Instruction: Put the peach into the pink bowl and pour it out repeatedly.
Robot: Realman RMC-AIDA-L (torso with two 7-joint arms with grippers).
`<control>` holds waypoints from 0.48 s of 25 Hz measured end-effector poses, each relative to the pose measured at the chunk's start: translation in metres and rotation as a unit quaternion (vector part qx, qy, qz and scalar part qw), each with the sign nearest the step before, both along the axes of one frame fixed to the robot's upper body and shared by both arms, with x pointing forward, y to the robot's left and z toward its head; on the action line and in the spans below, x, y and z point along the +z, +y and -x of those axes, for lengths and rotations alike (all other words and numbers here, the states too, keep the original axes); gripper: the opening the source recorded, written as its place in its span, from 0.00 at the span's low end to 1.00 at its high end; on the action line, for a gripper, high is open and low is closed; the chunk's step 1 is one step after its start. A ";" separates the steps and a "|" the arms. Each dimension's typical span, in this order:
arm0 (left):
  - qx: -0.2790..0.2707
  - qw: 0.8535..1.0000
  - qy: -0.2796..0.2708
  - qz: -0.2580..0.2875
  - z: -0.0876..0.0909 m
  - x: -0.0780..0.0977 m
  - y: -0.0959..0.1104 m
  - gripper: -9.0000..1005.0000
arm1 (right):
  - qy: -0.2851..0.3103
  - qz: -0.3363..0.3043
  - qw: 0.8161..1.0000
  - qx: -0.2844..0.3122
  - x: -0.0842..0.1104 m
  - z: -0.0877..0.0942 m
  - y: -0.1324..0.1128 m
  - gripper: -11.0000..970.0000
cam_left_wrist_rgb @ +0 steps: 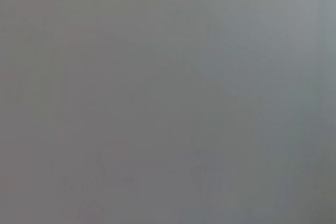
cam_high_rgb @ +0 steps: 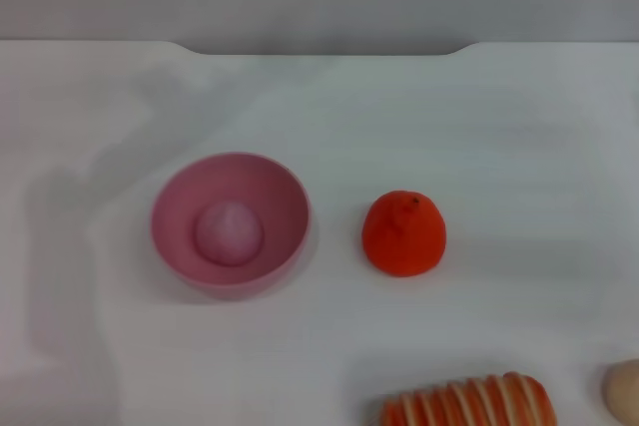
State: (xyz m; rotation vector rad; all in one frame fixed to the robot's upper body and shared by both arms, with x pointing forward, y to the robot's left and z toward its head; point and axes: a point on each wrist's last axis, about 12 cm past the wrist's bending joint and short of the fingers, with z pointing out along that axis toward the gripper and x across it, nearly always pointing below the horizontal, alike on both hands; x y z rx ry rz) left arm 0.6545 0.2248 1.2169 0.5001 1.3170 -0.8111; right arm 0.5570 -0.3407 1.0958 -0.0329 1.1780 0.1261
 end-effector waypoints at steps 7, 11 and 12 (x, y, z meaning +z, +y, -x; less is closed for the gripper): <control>0.244 0.963 -0.104 0.041 0.016 -0.059 0.046 0.56 | -0.002 -0.013 0.999 -0.030 -0.001 0.003 -0.010 0.46; 0.343 0.934 -0.102 0.016 0.032 -0.089 0.065 0.56 | -0.008 -0.025 0.998 -0.058 0.000 0.004 -0.019 0.46; 0.353 0.931 -0.095 0.009 0.035 -0.095 0.067 0.57 | -0.009 -0.026 0.998 -0.061 0.000 0.004 -0.020 0.46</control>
